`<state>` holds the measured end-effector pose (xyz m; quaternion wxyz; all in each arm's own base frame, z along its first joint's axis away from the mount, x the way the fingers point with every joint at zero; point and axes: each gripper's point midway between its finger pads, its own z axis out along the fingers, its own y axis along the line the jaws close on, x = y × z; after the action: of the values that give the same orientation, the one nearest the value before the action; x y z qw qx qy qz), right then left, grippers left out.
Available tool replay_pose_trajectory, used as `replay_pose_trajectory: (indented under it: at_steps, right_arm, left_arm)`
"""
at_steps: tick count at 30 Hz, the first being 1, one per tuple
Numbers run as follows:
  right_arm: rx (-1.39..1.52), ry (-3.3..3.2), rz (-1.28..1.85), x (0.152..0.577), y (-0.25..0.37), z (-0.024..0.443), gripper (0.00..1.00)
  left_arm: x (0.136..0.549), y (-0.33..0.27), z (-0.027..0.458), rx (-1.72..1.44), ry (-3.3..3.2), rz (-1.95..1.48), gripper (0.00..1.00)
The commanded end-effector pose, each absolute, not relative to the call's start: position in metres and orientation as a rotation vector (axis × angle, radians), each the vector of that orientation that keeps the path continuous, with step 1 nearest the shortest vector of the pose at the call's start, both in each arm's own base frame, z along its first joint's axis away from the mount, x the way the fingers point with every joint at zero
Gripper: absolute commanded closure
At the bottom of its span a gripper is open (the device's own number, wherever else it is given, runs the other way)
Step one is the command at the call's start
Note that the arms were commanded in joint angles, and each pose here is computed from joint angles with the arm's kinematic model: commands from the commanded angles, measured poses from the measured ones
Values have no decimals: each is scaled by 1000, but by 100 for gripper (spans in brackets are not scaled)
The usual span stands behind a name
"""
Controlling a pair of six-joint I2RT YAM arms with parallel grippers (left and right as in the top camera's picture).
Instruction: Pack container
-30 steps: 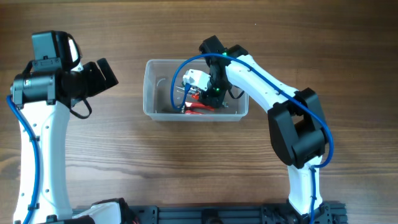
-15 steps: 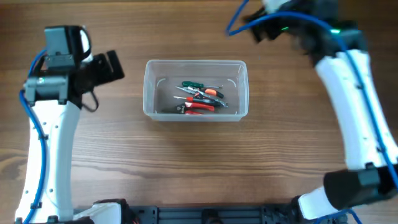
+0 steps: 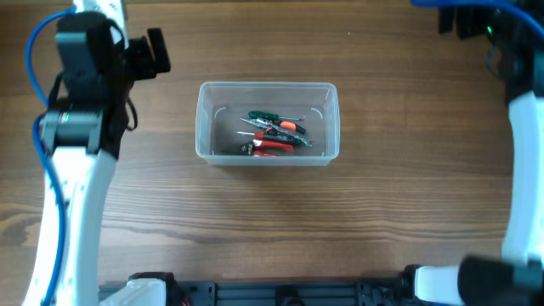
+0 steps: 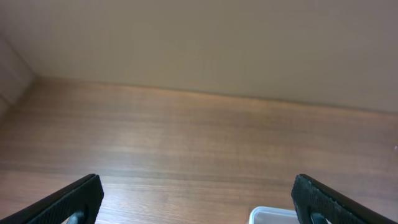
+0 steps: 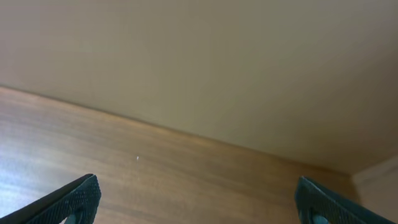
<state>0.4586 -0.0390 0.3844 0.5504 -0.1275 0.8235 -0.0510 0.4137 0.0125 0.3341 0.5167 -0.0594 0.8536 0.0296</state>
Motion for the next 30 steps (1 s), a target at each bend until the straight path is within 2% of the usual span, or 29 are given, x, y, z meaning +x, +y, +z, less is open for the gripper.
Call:
replay_pose_trajectory:
  at_steps: [1,5,6,9,12,16,19,25,30]
  right_arm:
    - [-285,1866,-136,406,-31,399,0]
    - [-279,1845,-136,351,-22,369,0]
    - [-278,1841,-138,326,-18,347,0]
    - [-270,1895,-134,287,-13,292,0]
    - [-233,1880,-192,266,-20,260,0]
    - [-147,1873,-162,254,-21,225,0]
    - [-18,1863,-69,252,-21,217,0]
    - [-26,1852,-76,253,-21,220,0]
    - [-18,1972,-58,244,-19,192,0]
  left_arm:
    - [364,20,370,-166,1917,107,0]
    - [320,22,350,-170,1891,107,0]
    - [303,27,324,-183,1914,131,0]
    - [286,30,276,-192,1958,153,0]
    - [276,37,238,-218,1954,195,0]
    - [264,44,205,-243,1949,232,0]
    - [260,47,210,-319,1909,198,0]
    - [257,68,215,-439,1864,226,0]
    - [252,70,205,-448,1908,243,0]
